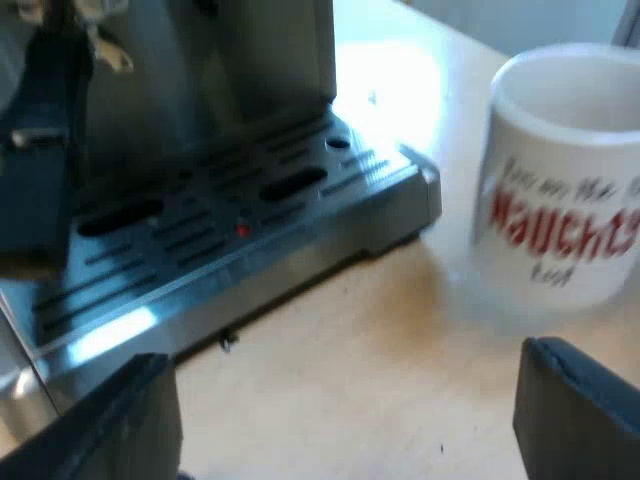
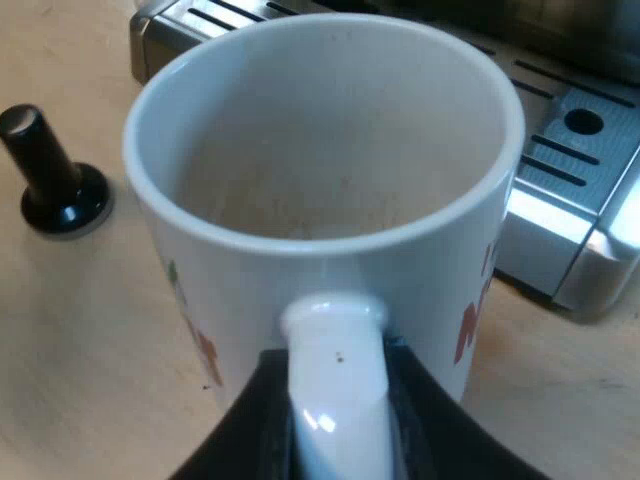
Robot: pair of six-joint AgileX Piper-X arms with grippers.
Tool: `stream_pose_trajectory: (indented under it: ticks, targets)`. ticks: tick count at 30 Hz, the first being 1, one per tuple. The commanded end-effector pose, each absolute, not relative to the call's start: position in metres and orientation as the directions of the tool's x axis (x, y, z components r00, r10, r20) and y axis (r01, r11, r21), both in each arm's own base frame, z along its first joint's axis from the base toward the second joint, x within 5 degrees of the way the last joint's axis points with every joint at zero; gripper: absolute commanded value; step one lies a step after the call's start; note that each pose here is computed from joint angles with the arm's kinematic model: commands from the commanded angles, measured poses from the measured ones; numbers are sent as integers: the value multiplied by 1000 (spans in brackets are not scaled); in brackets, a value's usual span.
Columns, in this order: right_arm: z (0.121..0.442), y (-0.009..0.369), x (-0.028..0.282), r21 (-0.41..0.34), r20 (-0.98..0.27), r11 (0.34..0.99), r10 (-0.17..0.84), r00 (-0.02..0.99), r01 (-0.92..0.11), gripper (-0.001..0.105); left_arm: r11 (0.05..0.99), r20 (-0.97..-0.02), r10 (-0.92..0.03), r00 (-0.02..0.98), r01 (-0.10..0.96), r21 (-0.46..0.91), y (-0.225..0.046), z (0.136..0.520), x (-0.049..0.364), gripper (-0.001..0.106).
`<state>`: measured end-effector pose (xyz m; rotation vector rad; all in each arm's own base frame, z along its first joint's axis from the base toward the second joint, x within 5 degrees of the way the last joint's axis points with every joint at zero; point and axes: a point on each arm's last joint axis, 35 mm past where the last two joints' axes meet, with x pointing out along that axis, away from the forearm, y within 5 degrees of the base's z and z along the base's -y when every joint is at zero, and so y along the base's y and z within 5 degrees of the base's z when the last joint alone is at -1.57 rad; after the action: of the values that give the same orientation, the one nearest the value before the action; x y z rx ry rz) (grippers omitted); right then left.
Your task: Place mug into machine
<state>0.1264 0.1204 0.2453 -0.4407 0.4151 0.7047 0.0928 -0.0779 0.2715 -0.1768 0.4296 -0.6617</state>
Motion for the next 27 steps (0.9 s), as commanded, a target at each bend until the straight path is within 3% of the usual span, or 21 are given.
stream_pose_trajectory:
  ticks: [1,12,19,27]
  targets:
    - [257,130,136,-241,-407,712,544,734,-660,0,772,-275,-632,724,558,-303,-78,279,93,69]
    - [238,167,171,-236,-299,729,575,762,-642,0,763,-271,-642,717,568,-307,-79,279,93,69]
    - [224,183,176,-226,-296,771,528,796,-595,0,761,-271,-645,714,571,-307,-79,279,93,69]
    - [215,200,181,-237,-307,773,515,800,-588,0,742,-271,-668,694,591,-315,-79,279,92,69]
